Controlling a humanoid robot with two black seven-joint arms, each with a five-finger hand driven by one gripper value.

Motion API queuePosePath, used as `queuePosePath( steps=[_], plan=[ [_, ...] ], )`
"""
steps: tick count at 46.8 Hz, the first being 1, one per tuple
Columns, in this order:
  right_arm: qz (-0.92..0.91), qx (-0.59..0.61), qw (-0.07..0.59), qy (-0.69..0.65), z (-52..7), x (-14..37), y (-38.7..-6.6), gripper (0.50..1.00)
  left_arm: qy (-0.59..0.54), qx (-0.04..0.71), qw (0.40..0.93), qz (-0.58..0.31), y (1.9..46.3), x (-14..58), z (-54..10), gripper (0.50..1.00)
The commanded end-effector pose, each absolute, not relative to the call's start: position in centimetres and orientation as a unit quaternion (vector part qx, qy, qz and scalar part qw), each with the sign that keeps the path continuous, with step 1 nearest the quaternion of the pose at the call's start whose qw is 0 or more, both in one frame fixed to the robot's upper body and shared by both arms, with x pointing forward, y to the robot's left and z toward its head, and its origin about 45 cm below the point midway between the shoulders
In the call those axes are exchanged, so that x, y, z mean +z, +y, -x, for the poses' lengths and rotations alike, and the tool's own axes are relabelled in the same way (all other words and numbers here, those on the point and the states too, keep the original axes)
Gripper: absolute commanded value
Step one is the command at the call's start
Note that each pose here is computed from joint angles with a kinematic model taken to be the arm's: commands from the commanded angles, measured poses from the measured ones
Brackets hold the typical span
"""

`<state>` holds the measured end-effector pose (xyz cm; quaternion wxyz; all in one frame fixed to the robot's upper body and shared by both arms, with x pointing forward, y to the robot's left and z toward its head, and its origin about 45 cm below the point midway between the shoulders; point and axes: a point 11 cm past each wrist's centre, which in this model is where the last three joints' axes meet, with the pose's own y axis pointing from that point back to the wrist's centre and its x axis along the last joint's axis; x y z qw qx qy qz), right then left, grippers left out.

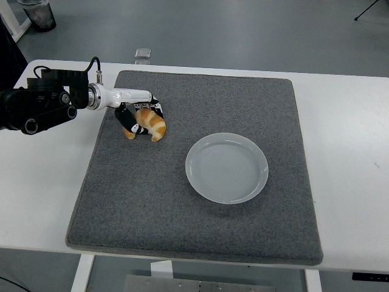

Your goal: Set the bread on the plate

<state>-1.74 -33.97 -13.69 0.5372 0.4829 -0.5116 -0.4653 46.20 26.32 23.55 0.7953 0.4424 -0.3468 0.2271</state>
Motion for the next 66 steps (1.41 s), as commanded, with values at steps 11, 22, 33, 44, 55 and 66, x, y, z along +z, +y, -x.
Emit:
queuePosePath(
  steps=[11, 22, 33, 44, 55, 66],
  plan=[
    [-0.483, -0.465, 0.537, -0.512, 1.7, -13.7, -34.0, 0.952, -0.390, 0.266, 0.795, -0.382, 24.1, 31.5, -48.8, 0.500],
    [-0.483, -0.465, 0.537, -0.512, 1.8, -13.7, -34.0, 0.952, -0.408, 0.285, 0.790, -0.357, 24.4, 37.9, -49.8, 0.500],
    [-0.483, -0.465, 0.537, -0.512, 1.8, -13.7, -34.0, 0.952, -0.432, 0.283, 0.791, -0.328, 22.9, 42.5, -49.8, 0.500],
    [-0.483, -0.466, 0.537, -0.511, 1.8, -13.7, -33.9, 0.952, -0.453, 0.251, 0.809, -0.277, 18.6, 44.1, -48.4, 0.500],
    [-0.483, -0.465, 0.537, -0.512, 1.8, -13.7, -34.0, 0.952, -0.454, 0.188, 0.839, -0.233, 12.5, 42.7, -46.1, 0.500],
    [-0.483, -0.466, 0.537, -0.511, 1.8, -13.7, -33.9, 0.952, -0.438, 0.118, 0.864, -0.216, 8.0, 38.8, -43.4, 0.500]
  ],
)
